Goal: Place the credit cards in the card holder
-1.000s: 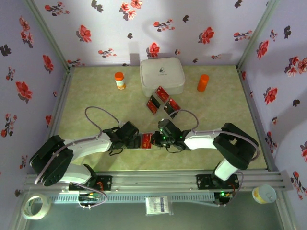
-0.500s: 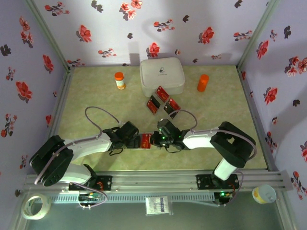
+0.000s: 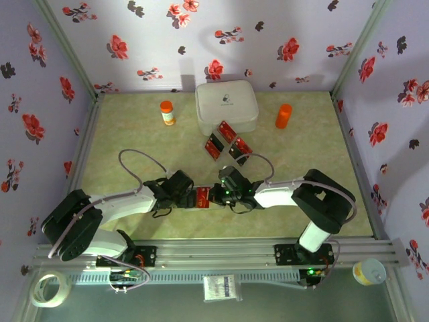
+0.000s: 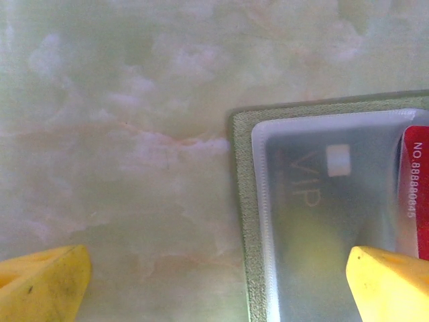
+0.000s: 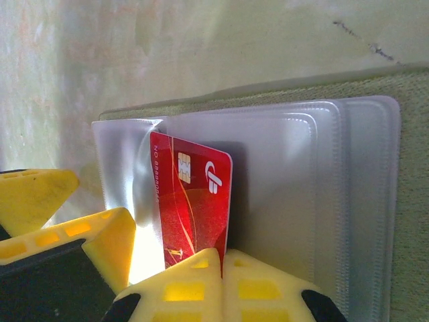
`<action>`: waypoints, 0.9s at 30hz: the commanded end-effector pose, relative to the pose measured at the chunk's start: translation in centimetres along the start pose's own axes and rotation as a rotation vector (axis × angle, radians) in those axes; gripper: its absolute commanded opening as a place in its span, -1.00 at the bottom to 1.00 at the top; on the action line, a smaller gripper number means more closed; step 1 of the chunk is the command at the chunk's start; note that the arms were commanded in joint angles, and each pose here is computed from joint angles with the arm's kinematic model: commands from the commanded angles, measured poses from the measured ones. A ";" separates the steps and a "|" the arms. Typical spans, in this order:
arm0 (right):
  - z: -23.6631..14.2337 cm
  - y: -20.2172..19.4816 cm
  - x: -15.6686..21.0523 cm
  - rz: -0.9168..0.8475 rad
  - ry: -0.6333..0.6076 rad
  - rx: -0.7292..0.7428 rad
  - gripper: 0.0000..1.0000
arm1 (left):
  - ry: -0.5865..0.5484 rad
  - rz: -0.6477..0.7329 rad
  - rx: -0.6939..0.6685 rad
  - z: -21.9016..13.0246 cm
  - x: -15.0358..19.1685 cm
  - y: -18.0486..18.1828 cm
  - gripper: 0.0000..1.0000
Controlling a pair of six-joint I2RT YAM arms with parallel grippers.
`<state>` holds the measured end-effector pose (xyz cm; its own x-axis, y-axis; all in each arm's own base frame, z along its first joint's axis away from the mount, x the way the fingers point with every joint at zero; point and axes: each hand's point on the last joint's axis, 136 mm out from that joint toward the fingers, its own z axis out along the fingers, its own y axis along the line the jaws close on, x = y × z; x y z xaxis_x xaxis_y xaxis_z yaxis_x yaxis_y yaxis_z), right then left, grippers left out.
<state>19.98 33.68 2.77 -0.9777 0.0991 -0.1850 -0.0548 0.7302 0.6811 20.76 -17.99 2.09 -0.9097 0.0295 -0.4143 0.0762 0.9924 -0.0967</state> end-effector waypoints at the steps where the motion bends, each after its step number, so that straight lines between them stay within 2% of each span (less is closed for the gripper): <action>1: -0.3 -1.8 1.8 0.005 0.056 0.069 -1.00 | 0.019 -0.008 -0.029 -0.3 0.9 1.0 0.98; 12: -1.0 -1.5 1.6 0.003 0.043 0.070 -1.00 | -0.018 -0.030 -0.037 -1.4 -0.5 1.7 0.98; 27: -1.1 -2.2 2.0 0.008 0.064 0.102 -1.00 | 0.003 -0.025 -0.055 -0.5 0.2 2.3 0.99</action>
<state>19.63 33.06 3.52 -0.9783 0.1002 -0.1813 -0.0487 0.7394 0.6715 20.80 -16.60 2.90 -0.9094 -0.0012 -0.4160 0.0421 0.9946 -0.0948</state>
